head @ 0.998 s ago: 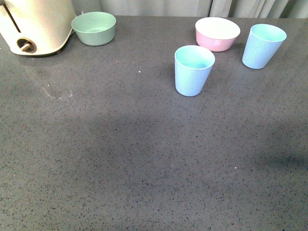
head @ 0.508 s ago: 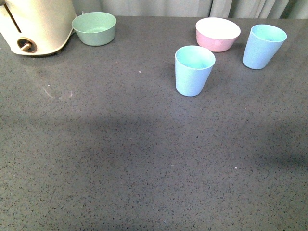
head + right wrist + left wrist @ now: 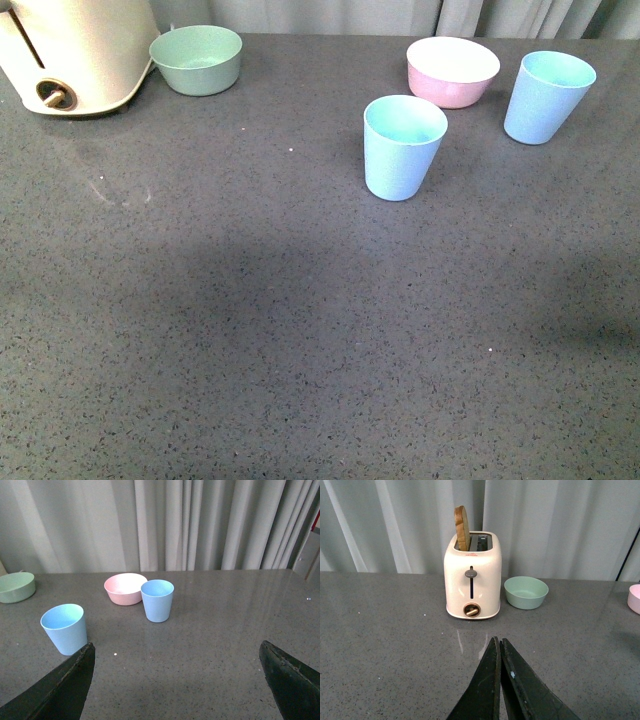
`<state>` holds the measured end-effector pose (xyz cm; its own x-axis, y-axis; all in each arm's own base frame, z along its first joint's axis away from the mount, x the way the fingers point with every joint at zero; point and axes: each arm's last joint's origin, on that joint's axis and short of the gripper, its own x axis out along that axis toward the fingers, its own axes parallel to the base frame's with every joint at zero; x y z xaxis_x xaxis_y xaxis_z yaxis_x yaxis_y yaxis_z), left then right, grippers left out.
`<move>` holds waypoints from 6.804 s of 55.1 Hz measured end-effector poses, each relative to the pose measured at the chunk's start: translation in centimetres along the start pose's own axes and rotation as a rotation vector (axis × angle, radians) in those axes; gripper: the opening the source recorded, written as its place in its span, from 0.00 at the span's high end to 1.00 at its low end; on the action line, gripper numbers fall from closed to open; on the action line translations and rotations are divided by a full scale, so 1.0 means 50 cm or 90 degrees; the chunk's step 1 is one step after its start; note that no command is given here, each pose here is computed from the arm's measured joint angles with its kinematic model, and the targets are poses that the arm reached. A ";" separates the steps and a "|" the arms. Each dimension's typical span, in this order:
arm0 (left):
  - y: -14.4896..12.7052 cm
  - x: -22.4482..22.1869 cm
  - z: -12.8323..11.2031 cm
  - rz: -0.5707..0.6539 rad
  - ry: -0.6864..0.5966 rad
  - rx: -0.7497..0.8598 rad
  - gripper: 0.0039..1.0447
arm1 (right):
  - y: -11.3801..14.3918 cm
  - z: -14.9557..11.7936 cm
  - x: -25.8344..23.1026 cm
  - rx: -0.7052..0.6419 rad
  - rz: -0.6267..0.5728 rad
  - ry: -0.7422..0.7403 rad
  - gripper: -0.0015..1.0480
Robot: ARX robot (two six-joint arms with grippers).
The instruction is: Stack blue cups with both arms
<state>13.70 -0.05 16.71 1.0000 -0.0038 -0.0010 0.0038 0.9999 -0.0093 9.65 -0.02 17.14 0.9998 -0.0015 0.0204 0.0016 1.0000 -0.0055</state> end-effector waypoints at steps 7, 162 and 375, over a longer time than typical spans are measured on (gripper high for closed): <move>0.000 -0.013 0.005 0.000 -0.006 0.000 0.99 | 0.000 0.000 0.000 0.000 0.000 0.000 0.09; 0.000 -0.080 0.002 0.000 -0.007 0.002 0.08 | -0.005 -0.006 0.707 -0.520 0.433 0.508 0.09; 0.000 -0.080 0.002 0.000 -0.007 0.002 0.08 | 0.242 0.155 0.613 -0.496 0.670 0.356 0.07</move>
<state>9.71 -0.04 16.83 0.9999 -0.0038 0.0105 0.0039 1.0000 -0.0067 40.18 12.06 25.43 0.4172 0.5431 -0.7287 -0.9082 0.2775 -0.3132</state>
